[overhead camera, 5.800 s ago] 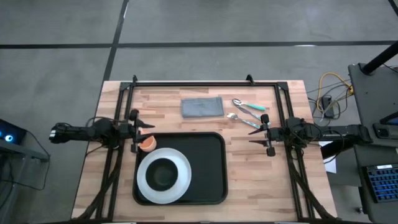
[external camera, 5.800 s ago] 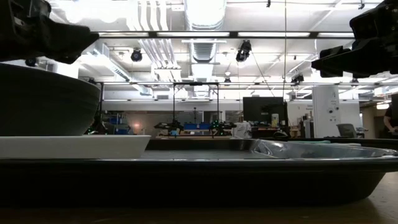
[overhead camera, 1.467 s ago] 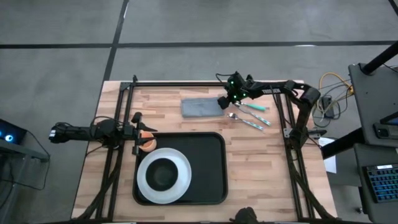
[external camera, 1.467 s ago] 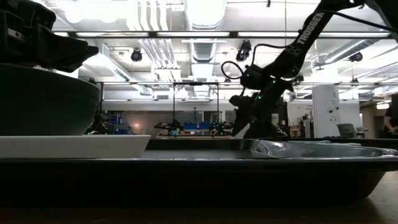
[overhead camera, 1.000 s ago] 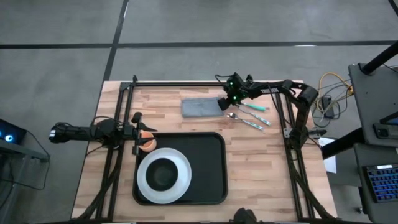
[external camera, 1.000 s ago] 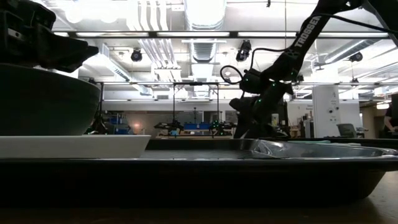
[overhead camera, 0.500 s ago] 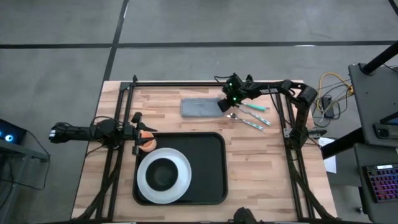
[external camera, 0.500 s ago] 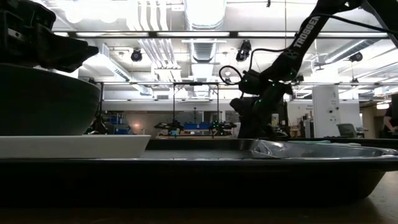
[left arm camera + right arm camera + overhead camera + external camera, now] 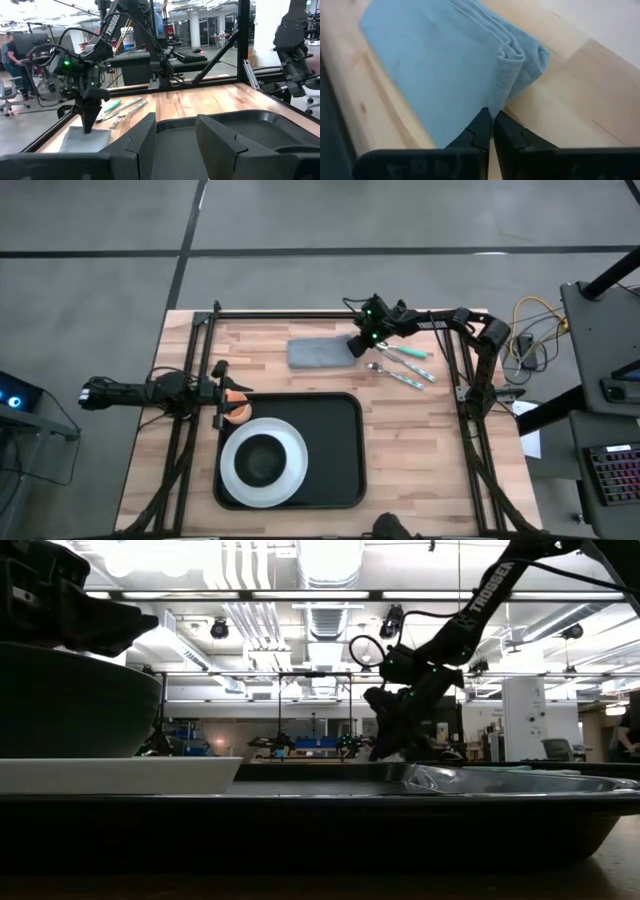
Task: Set up tray
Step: Put the gray napkin on the black tray to the right of the white plate
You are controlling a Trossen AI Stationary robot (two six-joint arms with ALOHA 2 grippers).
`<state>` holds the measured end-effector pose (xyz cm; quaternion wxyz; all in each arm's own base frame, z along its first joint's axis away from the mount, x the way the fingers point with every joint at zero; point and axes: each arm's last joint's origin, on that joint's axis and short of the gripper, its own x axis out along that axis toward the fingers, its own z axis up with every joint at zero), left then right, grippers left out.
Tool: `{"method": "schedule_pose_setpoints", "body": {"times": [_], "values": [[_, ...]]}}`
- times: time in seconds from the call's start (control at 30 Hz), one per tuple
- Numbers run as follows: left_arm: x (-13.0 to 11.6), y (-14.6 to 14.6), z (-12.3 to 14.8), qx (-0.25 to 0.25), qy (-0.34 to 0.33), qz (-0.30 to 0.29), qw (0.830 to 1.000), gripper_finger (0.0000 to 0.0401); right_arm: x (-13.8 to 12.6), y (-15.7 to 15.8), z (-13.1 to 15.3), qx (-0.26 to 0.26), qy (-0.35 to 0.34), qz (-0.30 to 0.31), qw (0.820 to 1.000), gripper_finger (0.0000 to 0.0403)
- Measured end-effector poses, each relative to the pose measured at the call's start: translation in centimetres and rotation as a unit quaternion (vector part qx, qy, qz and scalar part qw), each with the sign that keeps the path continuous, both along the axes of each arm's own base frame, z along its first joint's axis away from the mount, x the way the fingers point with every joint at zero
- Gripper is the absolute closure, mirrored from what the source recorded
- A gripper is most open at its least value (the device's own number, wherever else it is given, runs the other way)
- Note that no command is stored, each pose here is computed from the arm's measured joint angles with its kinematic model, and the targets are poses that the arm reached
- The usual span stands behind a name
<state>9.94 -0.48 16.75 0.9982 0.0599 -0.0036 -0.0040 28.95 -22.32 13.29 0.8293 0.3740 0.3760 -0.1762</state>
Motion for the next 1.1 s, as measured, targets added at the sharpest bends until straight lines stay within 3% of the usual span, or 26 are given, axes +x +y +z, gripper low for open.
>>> {"method": "schedule_pose_setpoints", "body": {"times": [0.53,1.1], "values": [[0.0,0.0,0.0,0.0,0.001,0.0,1.0,0.0279,2.8,1.0,3.4,-0.02,-0.017,0.069,0.997,0.0395],[0.0,0.0,-0.1,0.0,0.003,0.0,1.0,0.0279,4.2,5.0,11.6,-0.096,-0.072,0.16,0.98,0.0395]]}}
